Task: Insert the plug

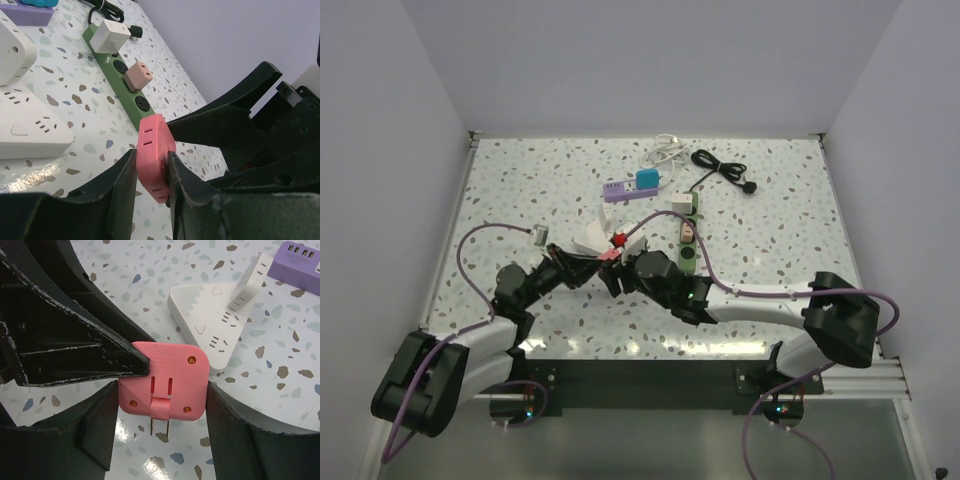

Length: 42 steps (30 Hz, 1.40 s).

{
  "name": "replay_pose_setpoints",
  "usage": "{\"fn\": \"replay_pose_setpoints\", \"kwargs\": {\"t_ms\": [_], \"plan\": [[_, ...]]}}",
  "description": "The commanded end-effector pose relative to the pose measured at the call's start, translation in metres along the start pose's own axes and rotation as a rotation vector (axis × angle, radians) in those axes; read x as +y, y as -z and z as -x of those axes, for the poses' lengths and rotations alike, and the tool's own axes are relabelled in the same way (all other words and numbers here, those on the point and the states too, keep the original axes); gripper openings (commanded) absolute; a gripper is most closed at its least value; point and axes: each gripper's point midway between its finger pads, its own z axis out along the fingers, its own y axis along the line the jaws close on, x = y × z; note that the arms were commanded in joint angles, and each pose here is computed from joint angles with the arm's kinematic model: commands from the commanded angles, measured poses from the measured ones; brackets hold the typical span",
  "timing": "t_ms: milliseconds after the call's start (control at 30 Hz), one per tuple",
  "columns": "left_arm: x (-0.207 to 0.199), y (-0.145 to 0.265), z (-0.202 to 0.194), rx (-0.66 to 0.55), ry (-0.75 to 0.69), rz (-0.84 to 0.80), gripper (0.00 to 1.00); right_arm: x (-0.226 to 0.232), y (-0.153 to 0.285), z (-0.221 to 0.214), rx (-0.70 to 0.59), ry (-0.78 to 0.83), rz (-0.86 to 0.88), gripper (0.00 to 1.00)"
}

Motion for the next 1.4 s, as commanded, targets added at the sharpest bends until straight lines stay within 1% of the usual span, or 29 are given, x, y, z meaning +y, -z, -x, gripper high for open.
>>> {"fn": "replay_pose_setpoints", "kwargs": {"t_ms": [0,33,100,133,167,233,267,367,433,533,567,600,633,667,700,733,767,800,833,900,933,1000,1033,1067,1100,1133,1167,1233,1367], "plan": [[-0.036,0.002,-0.009,0.057,-0.067,-0.182,0.08,-0.001,0.005,0.042,-0.131,-0.032,-0.009,0.08],[-0.036,0.001,-0.01,0.069,-0.067,-0.189,0.0,0.0,0.008,0.044,-0.134,-0.027,-0.004,0.19],[-0.036,-0.001,-0.011,0.077,-0.091,-0.203,0.0,-0.003,0.012,0.047,-0.131,-0.009,-0.009,0.36],[-0.039,-0.001,-0.013,0.093,-0.101,-0.232,0.0,-0.004,0.014,0.049,-0.13,0.017,-0.009,0.5],[-0.042,-0.003,-0.011,0.093,-0.115,-0.252,0.0,-0.004,0.021,0.058,-0.147,0.023,-0.006,0.57],[-0.044,-0.008,-0.011,0.105,-0.14,-0.285,0.0,-0.008,0.028,0.059,-0.128,0.057,-0.009,0.7],[-0.049,-0.011,-0.007,0.113,-0.16,-0.317,0.0,-0.011,0.037,0.067,-0.144,0.08,-0.002,0.81],[-0.055,-0.017,-0.005,0.133,-0.202,-0.381,0.0,-0.017,0.055,0.07,-0.136,0.129,0.027,0.95],[-0.057,-0.02,-0.006,0.151,-0.226,-0.411,0.0,-0.02,0.077,0.087,-0.181,0.146,0.058,0.98],[-0.063,-0.022,-0.002,0.156,-0.282,-0.456,0.0,-0.026,0.097,0.099,-0.213,0.151,0.109,0.98],[-0.064,-0.022,-0.001,0.154,-0.293,-0.46,0.0,-0.04,0.097,0.101,-0.208,0.14,0.085,0.98],[-0.064,-0.023,0.001,0.145,-0.329,-0.463,0.0,-0.041,0.098,0.099,-0.198,0.136,0.12,0.98],[-0.057,-0.025,-0.001,0.159,-0.32,-0.432,0.0,-0.048,0.095,0.097,-0.184,0.105,0.118,0.98],[-0.055,-0.027,-0.001,0.156,-0.356,-0.425,0.0,-0.063,0.092,0.094,-0.171,0.083,0.087,0.98],[-0.052,-0.026,-0.003,0.162,-0.354,-0.404,0.0,-0.07,0.087,0.087,-0.153,0.065,0.059,0.98],[-0.045,-0.028,-0.002,0.154,-0.357,-0.364,0.0,-0.072,0.084,0.08,-0.134,0.033,0.053,0.98],[-0.043,-0.03,0.0,0.139,-0.403,-0.345,0.0,-0.072,0.08,0.069,-0.102,0.024,0.051,0.98],[-0.031,-0.031,-0.006,0.168,-0.378,-0.285,0.0,-0.074,0.076,0.062,-0.085,0.008,0.041,0.98],[-0.021,-0.038,0.0,0.142,-0.386,-0.204,0.0,-0.076,0.069,0.048,-0.043,-0.047,0.018,0.97],[-0.006,-0.041,0.006,0.124,-0.418,-0.098,0.0,-0.072,0.064,0.029,0.015,-0.092,0.016,0.95],[0.01,-0.04,0.006,0.126,-0.399,-0.005,0.0,-0.069,0.061,0.019,0.042,-0.128,0.001,0.95],[0.016,-0.037,0.014,0.092,-0.392,0.058,0.16,-0.059,0.061,-0.004,0.092,-0.096,-0.094,0.95],[0.025,-0.035,0.019,0.063,-0.387,0.118,0.28,-0.043,0.064,-0.012,0.102,-0.1,-0.102,0.95],[0.027,-0.034,0.023,0.051,-0.388,0.142,0.34,-0.047,0.063,-0.022,0.121,-0.103,-0.158,0.95],[0.028,-0.032,0.027,0.038,-0.39,0.165,0.43,-0.045,0.063,-0.027,0.122,-0.129,-0.178,0.95],[0.032,-0.03,0.032,0.02,-0.391,0.199,0.56,-0.04,0.064,-0.035,0.133,-0.165,-0.183,0.95],[0.032,-0.03,0.034,0.014,-0.392,0.208,0.7,-0.036,0.064,-0.049,0.153,-0.163,-0.186,0.95],[0.034,-0.027,0.035,0.008,-0.39,0.226,0.82,-0.025,0.067,-0.065,0.169,-0.171,-0.191,0.95],[0.035,-0.026,0.033,0.009,-0.381,0.233,0.85,-0.016,0.065,-0.086,0.215,-0.139,-0.233,0.96]]}}
